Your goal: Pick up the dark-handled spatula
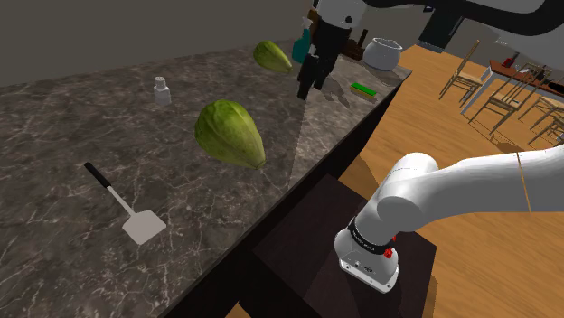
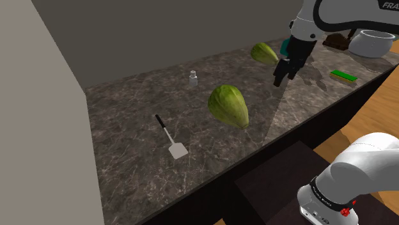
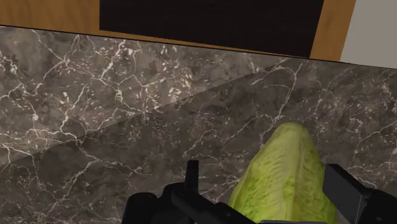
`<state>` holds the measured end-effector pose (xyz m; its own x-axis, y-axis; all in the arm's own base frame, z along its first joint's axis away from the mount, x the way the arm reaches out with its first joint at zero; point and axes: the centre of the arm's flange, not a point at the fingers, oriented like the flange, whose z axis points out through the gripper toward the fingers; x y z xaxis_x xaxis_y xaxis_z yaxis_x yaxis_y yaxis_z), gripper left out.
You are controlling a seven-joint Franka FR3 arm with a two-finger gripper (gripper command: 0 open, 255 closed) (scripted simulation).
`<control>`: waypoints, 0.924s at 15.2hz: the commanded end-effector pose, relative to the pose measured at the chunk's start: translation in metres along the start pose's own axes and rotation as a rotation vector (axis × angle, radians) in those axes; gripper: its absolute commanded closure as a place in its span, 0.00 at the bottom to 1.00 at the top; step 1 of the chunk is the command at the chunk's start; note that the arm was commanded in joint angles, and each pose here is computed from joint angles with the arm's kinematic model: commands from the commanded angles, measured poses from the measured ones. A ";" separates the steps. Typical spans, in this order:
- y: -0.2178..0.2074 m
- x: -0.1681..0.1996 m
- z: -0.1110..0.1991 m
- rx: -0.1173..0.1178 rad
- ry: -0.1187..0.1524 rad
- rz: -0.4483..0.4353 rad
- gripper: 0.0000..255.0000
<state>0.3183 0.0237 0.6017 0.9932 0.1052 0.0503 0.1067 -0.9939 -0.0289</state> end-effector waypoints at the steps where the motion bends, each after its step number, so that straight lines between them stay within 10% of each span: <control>1: 0.000 0.000 0.000 0.000 0.000 0.000 0.00; 14: -0.141 0.072 0.070 -0.012 0.006 0.032 0.00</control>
<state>0.3720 0.1618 0.5456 0.9956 0.0765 0.0543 0.0776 -0.9968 -0.0184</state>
